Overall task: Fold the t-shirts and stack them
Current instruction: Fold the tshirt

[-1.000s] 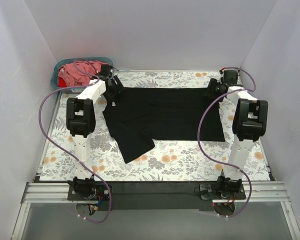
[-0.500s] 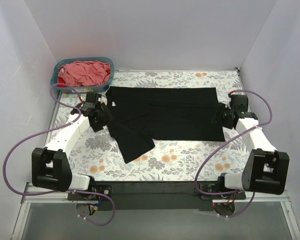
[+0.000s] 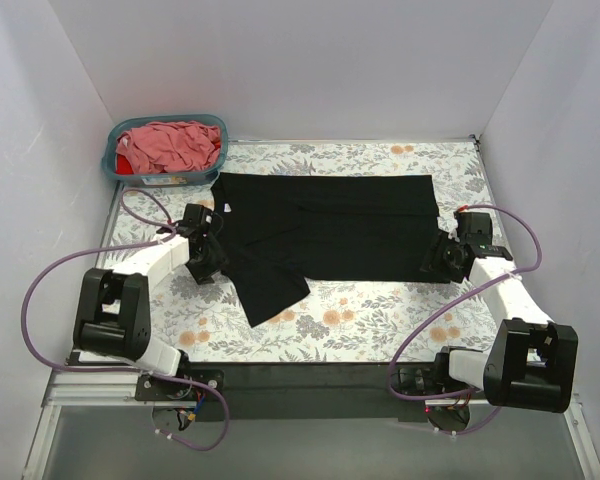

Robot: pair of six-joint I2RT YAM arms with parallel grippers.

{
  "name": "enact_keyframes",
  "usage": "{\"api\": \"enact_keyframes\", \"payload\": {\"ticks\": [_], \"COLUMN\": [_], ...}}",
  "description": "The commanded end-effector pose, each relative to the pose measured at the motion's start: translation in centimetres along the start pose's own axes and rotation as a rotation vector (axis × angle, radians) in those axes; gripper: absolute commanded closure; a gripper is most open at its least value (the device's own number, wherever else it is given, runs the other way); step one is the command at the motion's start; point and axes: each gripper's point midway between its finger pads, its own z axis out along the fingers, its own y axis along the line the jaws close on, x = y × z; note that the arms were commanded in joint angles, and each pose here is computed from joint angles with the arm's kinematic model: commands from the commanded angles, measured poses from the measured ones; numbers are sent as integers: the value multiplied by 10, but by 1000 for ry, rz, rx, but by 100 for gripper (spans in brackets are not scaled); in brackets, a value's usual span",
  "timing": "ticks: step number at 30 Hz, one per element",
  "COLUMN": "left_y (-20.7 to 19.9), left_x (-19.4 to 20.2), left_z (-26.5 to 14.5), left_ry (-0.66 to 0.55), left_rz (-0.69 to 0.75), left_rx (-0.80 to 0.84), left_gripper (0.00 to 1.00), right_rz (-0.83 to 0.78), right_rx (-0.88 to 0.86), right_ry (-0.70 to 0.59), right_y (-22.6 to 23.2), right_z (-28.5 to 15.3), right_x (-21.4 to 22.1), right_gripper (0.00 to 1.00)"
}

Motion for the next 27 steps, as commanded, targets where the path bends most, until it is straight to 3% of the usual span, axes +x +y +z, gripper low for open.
{"api": "enact_keyframes", "payload": {"ticks": [1,8,11,17,26,27], "left_y": [-18,-19,-17,-9,2,3], "left_x": [-15,-16,-10,-2,6,6], "left_z": [5,28,29,26,8,7], "left_ry": [-32,-12,5,8,-10,-13], "left_rz": [-17,-1,0,12,31,36], "left_rx": [43,18,22,25,33,32], "left_gripper": [55,55,66,100,100,100], "right_rz": [8,11,17,42,62,72], "right_rx": [-10,0,40,123,184,189], "right_ry": [-39,-28,-34,-41,5,11], "right_y": [1,-2,-9,-26,-43,-46], "right_z": [0,4,4,8,18,19], "right_x": [-6,-2,-1,-6,-7,-7], "right_gripper": [39,39,39,39,41,44]}}
